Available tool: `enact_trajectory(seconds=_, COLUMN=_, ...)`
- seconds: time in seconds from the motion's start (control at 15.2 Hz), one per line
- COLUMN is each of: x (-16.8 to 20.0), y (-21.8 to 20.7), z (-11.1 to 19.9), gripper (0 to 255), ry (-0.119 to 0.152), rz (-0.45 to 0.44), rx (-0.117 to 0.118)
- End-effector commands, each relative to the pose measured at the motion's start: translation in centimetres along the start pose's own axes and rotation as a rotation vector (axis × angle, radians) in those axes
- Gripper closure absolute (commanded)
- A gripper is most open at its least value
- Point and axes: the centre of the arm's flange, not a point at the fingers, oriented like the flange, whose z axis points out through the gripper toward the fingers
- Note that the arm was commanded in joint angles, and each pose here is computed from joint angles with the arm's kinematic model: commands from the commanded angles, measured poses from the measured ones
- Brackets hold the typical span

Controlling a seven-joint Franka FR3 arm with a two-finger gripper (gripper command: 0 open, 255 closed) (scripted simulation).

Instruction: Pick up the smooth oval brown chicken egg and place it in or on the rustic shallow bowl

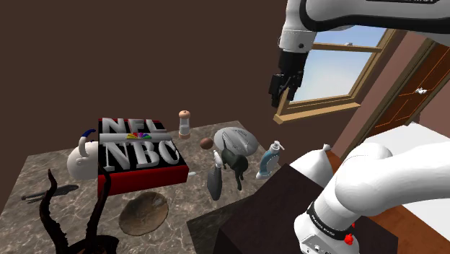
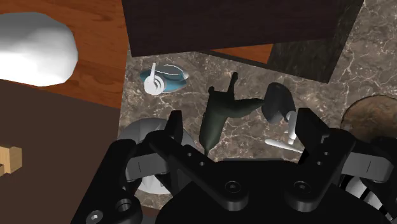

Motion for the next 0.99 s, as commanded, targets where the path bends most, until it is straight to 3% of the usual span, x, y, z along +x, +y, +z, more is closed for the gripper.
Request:
enact_trajectory(seconds=0.0, x=0.0, y=0.0, z=0.0, gripper=0, ry=0.000, rz=0.000, rx=0.000)
enact_trajectory(seconds=0.92, x=12.4, y=1.7, z=12.8, gripper=0, ry=0.014, rz=-0.333, rx=-0.126)
